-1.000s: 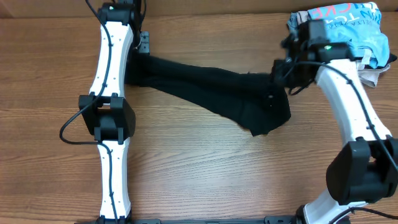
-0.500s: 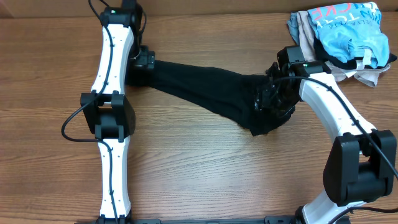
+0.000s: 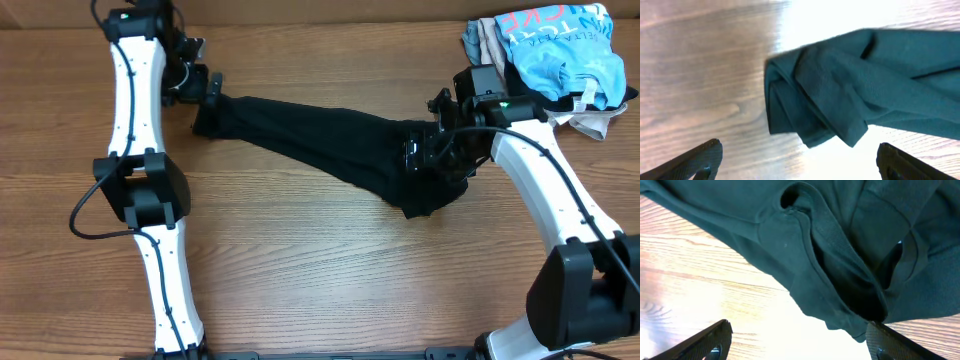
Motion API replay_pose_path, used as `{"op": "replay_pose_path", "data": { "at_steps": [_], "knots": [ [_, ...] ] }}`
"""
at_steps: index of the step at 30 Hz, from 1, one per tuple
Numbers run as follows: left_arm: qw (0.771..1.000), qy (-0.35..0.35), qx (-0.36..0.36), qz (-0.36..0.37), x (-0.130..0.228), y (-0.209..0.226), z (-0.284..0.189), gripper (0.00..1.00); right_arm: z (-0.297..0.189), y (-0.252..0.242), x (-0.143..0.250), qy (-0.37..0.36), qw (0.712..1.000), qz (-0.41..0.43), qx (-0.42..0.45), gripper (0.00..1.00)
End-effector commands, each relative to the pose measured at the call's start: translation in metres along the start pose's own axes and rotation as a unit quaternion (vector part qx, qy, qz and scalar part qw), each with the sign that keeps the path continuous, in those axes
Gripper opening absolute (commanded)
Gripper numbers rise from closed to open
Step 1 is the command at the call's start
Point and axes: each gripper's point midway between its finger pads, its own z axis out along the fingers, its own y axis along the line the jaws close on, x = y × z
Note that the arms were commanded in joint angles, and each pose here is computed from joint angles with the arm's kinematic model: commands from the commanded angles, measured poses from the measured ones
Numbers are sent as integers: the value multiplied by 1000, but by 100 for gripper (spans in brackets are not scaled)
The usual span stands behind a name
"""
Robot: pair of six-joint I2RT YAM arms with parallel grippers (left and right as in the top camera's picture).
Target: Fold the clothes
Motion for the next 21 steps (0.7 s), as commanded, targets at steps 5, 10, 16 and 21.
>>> {"op": "replay_pose_path", "data": {
  "at_steps": [5,10,16,21],
  "knots": [
    [998,-30,35,50,-12,-11,-1,100,-15,7,-2,-11,1000,-28,-9,89],
    [996,-20,38,73,-9,-9,18,100,-15,6,2,-3,1000,-27,-6,89],
    [997,-3,43,69,0,-5,51,99,-15,5,6,5,1000,-24,-5,89],
    [997,8,46,65,7,-4,65,97,-15,3,7,7,1000,-23,1,89]
  ]
}}
